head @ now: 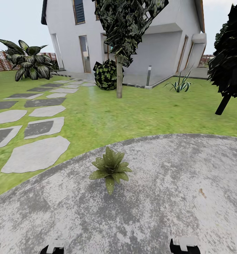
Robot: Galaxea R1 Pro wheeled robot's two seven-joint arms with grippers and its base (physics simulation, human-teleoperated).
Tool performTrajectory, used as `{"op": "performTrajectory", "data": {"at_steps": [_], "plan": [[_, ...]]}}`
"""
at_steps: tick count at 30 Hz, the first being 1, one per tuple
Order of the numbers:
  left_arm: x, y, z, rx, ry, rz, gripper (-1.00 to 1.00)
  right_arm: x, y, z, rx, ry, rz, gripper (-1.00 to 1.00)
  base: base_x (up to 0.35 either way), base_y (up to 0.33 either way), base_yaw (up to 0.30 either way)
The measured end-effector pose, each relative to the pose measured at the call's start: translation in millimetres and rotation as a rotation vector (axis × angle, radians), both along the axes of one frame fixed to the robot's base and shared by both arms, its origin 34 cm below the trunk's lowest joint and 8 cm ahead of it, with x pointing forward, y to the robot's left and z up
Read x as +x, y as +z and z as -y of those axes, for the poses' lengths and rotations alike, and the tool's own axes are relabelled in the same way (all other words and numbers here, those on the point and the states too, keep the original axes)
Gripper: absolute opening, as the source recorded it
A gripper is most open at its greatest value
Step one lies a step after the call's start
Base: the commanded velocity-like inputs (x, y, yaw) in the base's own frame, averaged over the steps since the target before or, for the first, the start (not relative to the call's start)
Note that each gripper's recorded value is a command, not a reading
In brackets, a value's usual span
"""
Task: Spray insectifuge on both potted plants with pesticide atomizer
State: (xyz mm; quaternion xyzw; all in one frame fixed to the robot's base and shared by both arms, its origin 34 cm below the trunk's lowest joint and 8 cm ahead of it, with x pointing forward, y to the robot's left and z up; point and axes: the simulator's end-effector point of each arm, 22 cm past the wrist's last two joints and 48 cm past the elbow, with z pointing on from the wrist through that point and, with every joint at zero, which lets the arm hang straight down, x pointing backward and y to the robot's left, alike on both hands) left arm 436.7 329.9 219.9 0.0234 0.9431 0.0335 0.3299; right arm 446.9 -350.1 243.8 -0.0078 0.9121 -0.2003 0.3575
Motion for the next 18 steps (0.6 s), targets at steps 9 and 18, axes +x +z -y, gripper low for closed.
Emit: {"op": "performTrajectory", "data": {"at_steps": [9, 18], "plan": [[-8, -4, 7, -0.022, 0.042, -0.014, -1.00, -14, -9, -10, 0.024, -0.008, -0.031, 1.00, 0.000, 0.000, -0.089], [-9, -4, 2, -0.015, 0.040, -0.012, -1.00, -24, -16, -16, 0.039, -0.009, -0.057, 1.00, -0.011, 0.002, -0.265]]}}
